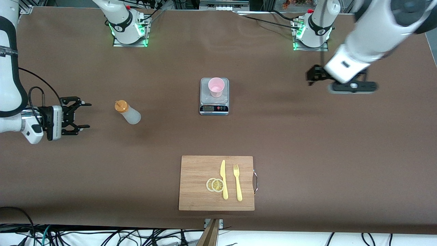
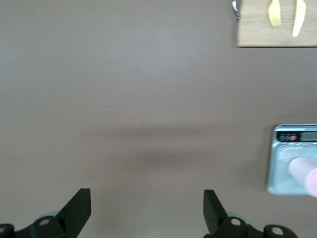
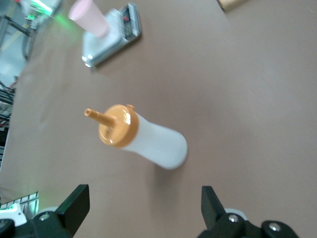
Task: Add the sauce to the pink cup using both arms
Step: 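Release the cup and withdraw the left gripper while the right gripper reaches the bottle, then grasp the white squeeze bottle with the right gripper and lift it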
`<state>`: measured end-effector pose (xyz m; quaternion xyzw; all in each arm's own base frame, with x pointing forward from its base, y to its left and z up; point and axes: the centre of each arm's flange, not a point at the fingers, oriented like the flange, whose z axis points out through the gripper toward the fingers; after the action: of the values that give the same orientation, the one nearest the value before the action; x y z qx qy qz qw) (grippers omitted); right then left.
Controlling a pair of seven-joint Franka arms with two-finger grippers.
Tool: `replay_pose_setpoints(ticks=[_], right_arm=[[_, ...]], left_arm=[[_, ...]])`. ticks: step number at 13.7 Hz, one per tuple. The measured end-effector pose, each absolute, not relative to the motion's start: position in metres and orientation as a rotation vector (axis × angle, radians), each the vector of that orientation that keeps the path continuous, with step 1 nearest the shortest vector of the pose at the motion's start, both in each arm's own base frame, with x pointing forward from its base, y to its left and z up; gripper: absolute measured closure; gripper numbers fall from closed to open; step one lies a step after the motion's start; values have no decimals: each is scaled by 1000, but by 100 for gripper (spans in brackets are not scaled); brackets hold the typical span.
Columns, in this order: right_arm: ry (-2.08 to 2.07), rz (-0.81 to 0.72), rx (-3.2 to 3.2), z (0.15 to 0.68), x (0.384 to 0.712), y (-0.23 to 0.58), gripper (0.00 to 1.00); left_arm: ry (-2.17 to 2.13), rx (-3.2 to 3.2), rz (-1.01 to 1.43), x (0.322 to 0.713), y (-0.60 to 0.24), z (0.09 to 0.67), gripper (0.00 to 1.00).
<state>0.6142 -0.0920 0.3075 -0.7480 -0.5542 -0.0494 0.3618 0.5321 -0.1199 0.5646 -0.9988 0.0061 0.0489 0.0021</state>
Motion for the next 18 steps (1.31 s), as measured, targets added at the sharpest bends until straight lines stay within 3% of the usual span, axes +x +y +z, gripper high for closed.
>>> replay_pose_setpoints(ticks=[4,10,18], right_arm=[[-1478,-313,-1718,270,587,-97,0],[-1500,-556,-1441,196,562,-92,0],[-1462,-710,-1336,152,559,-74,0]], left_arm=[[78,-3121,136,543,-47,582,0],[29,-3123,129,545,-26,584,0],[15,-3123,135,549,-26,579,0]])
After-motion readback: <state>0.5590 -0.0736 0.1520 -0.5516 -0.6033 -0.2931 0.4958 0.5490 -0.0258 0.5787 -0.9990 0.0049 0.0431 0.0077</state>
